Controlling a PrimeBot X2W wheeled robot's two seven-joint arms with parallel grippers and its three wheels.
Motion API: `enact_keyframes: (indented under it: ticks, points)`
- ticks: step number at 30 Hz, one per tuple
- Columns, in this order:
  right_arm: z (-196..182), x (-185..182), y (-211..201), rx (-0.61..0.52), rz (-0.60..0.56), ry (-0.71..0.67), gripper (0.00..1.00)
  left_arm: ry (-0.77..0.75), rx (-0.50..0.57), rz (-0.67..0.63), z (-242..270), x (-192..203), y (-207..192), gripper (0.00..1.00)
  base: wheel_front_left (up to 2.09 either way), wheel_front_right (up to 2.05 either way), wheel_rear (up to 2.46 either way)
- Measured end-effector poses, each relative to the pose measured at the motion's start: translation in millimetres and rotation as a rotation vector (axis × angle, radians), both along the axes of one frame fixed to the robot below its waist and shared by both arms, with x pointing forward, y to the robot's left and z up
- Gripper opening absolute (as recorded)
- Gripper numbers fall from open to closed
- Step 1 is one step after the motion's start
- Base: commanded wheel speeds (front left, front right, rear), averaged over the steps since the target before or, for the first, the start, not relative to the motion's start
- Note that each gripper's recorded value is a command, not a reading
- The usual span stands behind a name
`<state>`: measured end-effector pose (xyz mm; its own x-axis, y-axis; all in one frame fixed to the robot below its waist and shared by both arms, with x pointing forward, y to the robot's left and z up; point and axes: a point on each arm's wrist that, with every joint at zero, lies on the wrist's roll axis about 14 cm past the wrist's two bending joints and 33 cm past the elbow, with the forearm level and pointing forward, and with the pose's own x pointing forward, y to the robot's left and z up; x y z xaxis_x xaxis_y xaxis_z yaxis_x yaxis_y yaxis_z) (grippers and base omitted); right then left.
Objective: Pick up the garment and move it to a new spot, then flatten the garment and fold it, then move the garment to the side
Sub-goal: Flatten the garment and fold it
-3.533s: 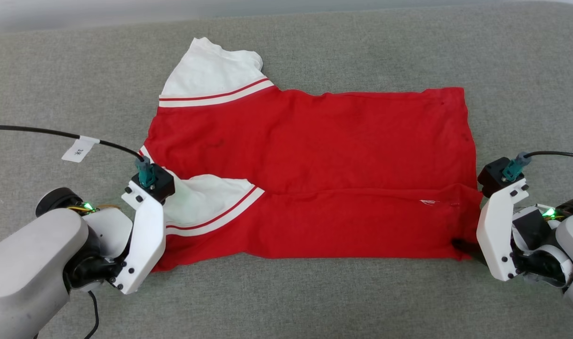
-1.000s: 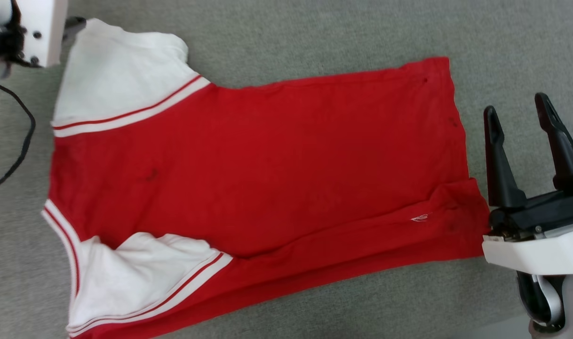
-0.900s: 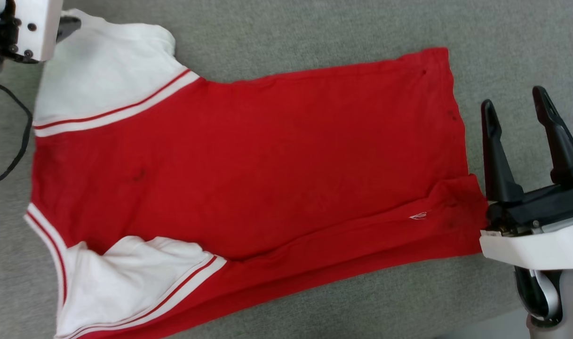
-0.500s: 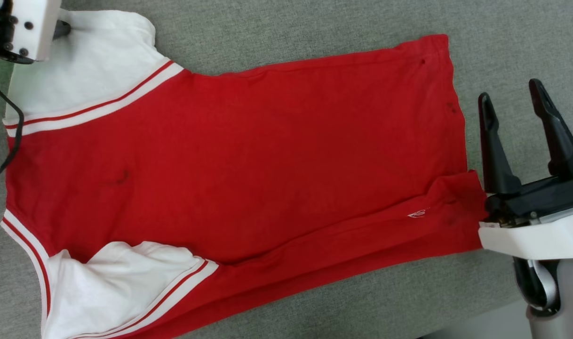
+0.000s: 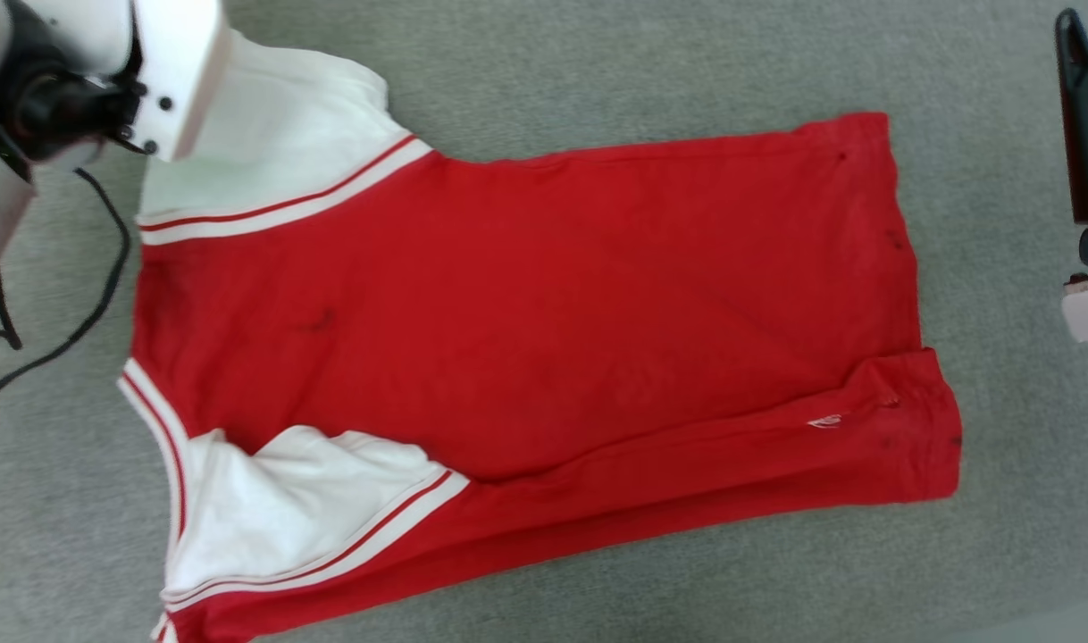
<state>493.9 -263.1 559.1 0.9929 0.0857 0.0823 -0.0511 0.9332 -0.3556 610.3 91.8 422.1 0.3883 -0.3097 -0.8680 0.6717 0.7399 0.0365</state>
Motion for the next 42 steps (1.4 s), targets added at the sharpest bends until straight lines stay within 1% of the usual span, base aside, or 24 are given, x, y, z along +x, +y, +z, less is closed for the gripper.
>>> enact_keyframes:
  ticks: [4,9,10,12,15,18,20,25,28,32,34,35,40,42]
  points:
    - [-10,19,-1,-0.048,0.022,0.172,1.0,-0.036,-0.023,-0.036,16,-13,-3,0.0,0.0,0.0,0.0]
    - [-45,30,-7,-0.066,0.021,0.496,1.0,-0.07,-0.036,-0.079,28,-26,-5,0.0,0.0,0.0,0.0]
    - [-52,31,-8,-0.076,0.019,0.563,1.0,-0.073,-0.039,-0.081,29,-28,-4,0.0,0.0,0.0,0.0]
    - [-68,30,-10,-0.045,0.012,0.709,1.0,-0.08,-0.057,-0.079,31,-29,-3,0.0,0.0,0.0,0.0]
    - [-93,23,-7,-0.034,0.014,0.923,1.0,-0.082,-0.064,-0.084,31,-30,-3,0.0,0.0,0.0,0.0]
    - [-108,21,-11,-0.047,-0.011,1.067,1.0,-0.084,-0.062,-0.092,28,-30,-3,0.0,0.0,0.0,0.0]
    - [-123,18,-12,-0.024,-0.027,1.16,1.0,-0.086,-0.07,-0.099,26,-31,-5,0.0,0.0,0.0,0.0]
    - [-151,26,-4,0.01,-0.034,1.247,1.0,-0.086,-0.071,-0.118,21,-30,-7,0.0,0.0,0.0,0.0]
    - [-177,23,3,0.004,-0.025,1.311,1.0,-0.083,-0.069,-0.119,15,-29,-4,0.0,0.0,0.0,0.0]
    - [-198,22,18,0.016,0.014,1.327,1.0,-0.07,-0.061,-0.12,4,-31,0,0.0,0.0,0.0,0.0]
    - [-203,20,20,0.017,0.024,1.331,1.0,-0.062,-0.055,-0.124,1,-33,1,0.0,0.0,0.0,0.0]
    - [-203,19,21,0.009,0.027,1.33,0.0,-0.061,-0.056,-0.124,0,-33,1,0.0,0.0,0.0,0.0]
    - [-199,20,31,0.032,0.063,1.271,0.0,-0.085,-0.058,-0.111,8,-31,5,0.0,0.0,0.0,0.0]
    - [-190,23,31,0.036,0.069,1.226,0.0,-0.104,-0.068,-0.107,17,-31,4,0.0,0.0,0.0,0.0]
